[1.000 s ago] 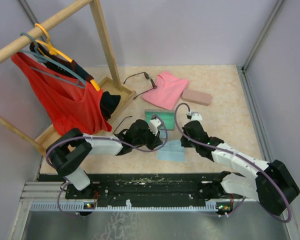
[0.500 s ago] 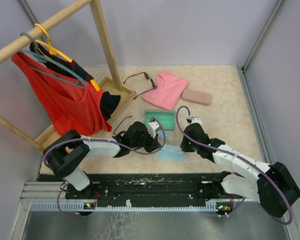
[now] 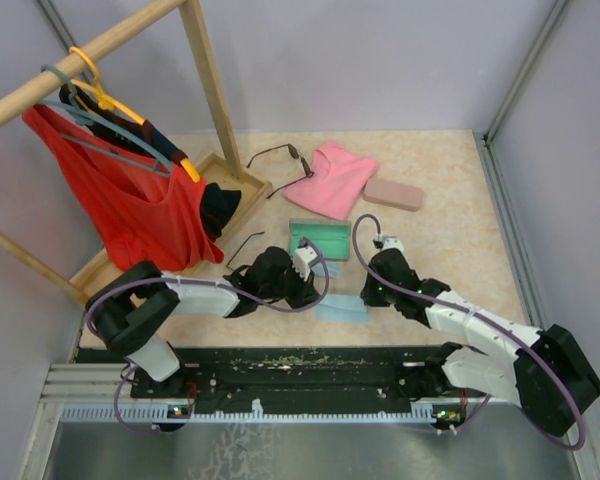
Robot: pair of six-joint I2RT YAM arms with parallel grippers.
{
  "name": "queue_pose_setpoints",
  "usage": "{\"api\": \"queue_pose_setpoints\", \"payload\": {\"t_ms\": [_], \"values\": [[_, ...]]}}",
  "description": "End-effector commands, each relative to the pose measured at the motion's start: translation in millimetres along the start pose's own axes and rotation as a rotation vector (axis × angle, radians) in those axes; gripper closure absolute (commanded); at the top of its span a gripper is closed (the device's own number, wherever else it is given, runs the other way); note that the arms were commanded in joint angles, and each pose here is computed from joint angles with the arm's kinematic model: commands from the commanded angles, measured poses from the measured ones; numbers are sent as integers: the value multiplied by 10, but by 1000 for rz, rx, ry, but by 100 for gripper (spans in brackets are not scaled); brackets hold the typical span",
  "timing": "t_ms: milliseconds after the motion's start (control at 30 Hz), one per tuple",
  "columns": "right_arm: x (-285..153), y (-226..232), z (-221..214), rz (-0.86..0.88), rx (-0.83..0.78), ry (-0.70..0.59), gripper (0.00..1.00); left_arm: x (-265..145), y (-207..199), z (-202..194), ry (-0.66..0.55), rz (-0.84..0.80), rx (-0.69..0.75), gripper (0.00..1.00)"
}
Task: Organize the sunglasses
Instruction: Fold the glasses cleaning cloth at the center of the board.
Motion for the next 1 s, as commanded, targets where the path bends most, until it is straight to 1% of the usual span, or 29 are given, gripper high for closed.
{"api": "queue_pose_setpoints", "payload": {"t_ms": [0, 233, 400, 600, 667, 733, 800, 867, 900, 967], "values": [[-25, 19, 247, 6, 4, -143, 100, -31, -86, 154, -68, -32, 0, 99], [-14, 59, 541, 20, -34, -318, 100, 61, -46, 361, -111, 1, 5, 99], [28, 79, 575, 37, -67, -347, 100, 105, -36, 420, -102, 8, 15, 99], [32, 26, 505, 53, -26, -404, 100, 173, -8, 385, -74, 11, 24, 99], [25, -17, 472, 42, 16, -418, 100, 207, 31, 382, -56, 35, 16, 99], [21, -61, 428, 33, 20, -428, 100, 206, 70, 363, -48, 68, -12, 99], [8, -87, 402, 30, 21, -437, 100, 162, 71, 365, -96, 66, -7, 99], [-7, -107, 395, 30, 21, -452, 100, 91, 34, 413, -180, 44, 15, 99], [-15, -109, 391, 35, 19, -461, 100, 65, 43, 413, -199, 48, 22, 99], [-33, -100, 396, 55, 17, -486, 100, 54, 69, 401, -194, 66, 30, 99]]}}
Point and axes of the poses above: each gripper's point midway between its finger pads, its own x axis out along the fingers, its own y axis along the line the jaws close on, z = x × y, the point moved 4 cm from there along -x, back along the fingers, and after that the axes turned 5 degrees about -x, right-handed, at the moved point
